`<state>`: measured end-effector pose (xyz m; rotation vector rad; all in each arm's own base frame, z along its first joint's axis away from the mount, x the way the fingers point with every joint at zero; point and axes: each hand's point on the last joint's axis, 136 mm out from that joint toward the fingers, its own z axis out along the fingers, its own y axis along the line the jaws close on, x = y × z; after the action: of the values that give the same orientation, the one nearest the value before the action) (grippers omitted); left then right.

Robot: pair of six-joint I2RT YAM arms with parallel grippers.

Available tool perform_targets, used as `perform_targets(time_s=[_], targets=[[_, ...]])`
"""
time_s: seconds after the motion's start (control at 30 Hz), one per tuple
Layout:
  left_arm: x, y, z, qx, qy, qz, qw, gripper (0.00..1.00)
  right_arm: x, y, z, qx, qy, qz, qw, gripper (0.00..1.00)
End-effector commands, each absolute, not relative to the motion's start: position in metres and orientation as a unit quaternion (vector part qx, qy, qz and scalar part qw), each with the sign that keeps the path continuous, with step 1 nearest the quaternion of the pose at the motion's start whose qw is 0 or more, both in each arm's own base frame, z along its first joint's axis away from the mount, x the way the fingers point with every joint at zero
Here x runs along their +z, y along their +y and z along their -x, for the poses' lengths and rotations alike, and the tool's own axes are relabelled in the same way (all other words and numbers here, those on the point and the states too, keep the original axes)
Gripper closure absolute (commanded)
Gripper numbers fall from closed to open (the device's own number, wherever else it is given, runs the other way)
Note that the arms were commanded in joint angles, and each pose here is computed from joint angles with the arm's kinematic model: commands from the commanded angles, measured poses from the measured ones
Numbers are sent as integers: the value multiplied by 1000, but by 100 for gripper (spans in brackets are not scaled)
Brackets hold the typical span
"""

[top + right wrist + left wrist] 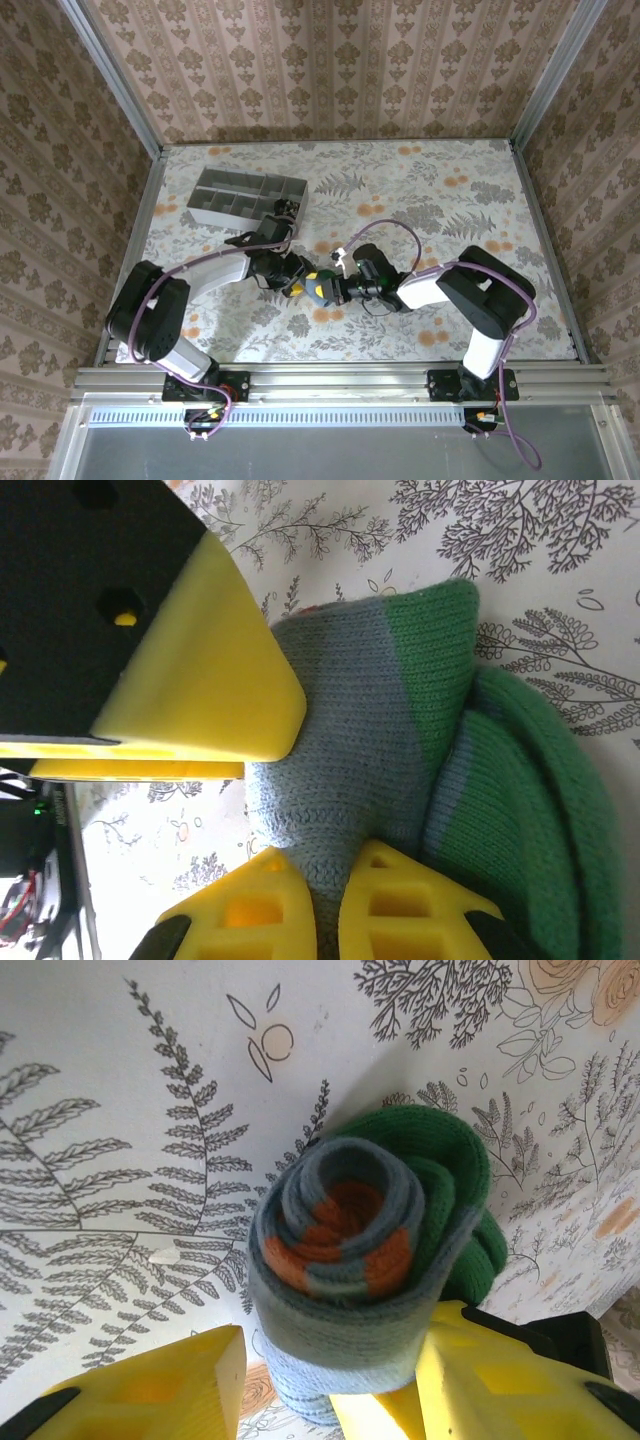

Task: Roll the socks

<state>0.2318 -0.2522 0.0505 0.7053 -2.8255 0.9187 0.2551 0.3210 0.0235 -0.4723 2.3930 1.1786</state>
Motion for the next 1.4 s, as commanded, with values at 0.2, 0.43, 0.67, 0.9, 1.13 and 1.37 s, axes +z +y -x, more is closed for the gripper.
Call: perform_targets(time_s=[0.2, 0.43, 0.67, 0.9, 1.13, 1.37], targets=[[17, -261, -233, 271, -941, -198, 47, 52, -112, 207, -133, 259, 961, 13, -97, 100], [-23, -237, -194, 197, -955, -199, 103, 89, -110, 205, -144, 247, 965, 30, -80, 100], [-23, -176, -163, 85, -960, -243, 113, 100, -51, 241, -187, 206, 947, 231, 82, 64], [-1, -147, -148, -4, -960, -257, 111, 100, 37, 279, -194, 103, 853, 383, 338, 44], [-1, -160, -150, -10, -957, -258, 129, 100, 54, 330, -184, 48, 815, 436, 379, 42], [-4, -178, -159, 24, -959, -247, 137, 100, 68, 360, -199, 40, 807, 423, 410, 41]])
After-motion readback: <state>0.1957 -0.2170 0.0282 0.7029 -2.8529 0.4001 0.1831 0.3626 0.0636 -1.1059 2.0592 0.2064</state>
